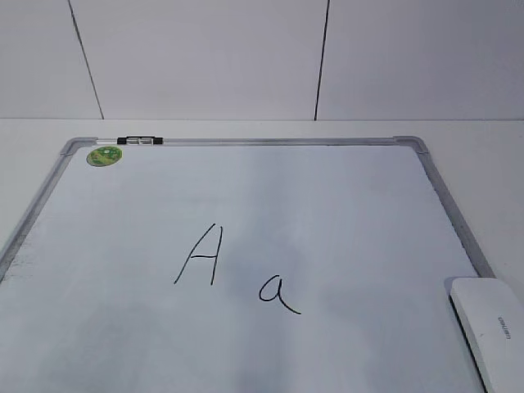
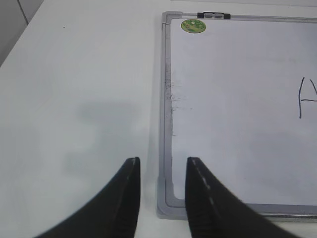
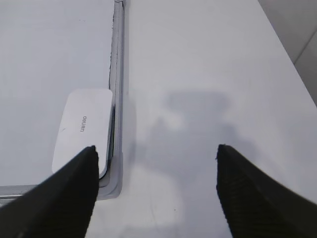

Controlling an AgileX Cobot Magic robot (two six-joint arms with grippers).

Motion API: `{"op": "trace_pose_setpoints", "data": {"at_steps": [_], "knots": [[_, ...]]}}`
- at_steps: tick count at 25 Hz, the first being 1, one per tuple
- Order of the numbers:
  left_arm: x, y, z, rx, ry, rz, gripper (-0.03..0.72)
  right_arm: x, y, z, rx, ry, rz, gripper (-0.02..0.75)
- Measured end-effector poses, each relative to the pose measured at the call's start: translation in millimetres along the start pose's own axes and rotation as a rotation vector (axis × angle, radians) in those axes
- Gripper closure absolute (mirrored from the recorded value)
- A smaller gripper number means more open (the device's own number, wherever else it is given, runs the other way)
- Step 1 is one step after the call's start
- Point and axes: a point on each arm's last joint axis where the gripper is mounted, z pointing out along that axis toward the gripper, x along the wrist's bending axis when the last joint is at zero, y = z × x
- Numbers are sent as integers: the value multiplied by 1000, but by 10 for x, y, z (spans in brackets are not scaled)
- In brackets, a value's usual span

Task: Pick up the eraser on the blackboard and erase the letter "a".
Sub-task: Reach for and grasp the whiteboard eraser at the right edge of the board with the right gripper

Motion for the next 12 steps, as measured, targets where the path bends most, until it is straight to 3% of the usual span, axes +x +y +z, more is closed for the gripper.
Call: {"op": "trace_pose_setpoints", "data": {"at_steps": [6,12], "knots": [[0,0,0,0,0,0,454,0,2,2,2,0,9,146],[0,0,0,0,-2,1,454,15,117,116,102,17,42,146]]}}
